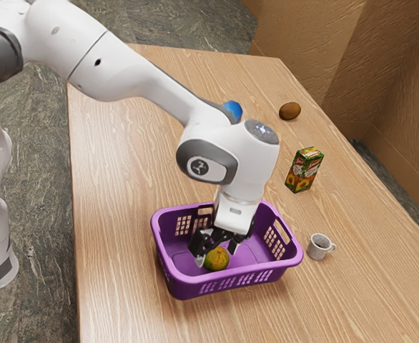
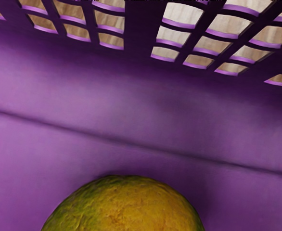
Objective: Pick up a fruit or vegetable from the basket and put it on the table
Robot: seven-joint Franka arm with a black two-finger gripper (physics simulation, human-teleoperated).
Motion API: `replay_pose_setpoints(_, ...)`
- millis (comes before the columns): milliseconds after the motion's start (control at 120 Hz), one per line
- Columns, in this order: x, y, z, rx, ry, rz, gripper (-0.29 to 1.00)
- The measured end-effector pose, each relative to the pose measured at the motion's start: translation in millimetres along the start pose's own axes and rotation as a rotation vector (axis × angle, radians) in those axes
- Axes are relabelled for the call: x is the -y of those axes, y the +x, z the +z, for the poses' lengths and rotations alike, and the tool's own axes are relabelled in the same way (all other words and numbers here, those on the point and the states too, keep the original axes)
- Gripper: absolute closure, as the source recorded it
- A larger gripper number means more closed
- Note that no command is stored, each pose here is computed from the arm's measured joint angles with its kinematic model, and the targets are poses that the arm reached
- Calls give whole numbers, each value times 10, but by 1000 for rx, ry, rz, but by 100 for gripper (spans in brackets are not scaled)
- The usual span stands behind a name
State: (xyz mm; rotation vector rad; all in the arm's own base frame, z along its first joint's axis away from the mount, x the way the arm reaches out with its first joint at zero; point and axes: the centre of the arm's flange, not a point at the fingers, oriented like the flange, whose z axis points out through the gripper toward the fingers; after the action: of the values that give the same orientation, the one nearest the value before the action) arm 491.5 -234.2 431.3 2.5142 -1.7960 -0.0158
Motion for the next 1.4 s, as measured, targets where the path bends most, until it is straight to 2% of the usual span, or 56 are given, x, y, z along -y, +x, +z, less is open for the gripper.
replay_pose_setpoints(225,-9,7,56,5,-3,-8,1)
replay_pose_setpoints(342,-20,-3,101,10,-3,-17,24)
replay_pose_setpoints(450,-19,-7,117,14,6,-25,38)
replay_pose_setpoints(692,13,-17,69,12,28,-56,35)
replay_pose_setpoints(975,157,104,-446,-11,125,-53,37)
replay_pose_setpoints(1267,213,155,-1035,-9,180,-60,37)
replay_pose_setpoints(1400,192,125,-1147,17,178,-64,38)
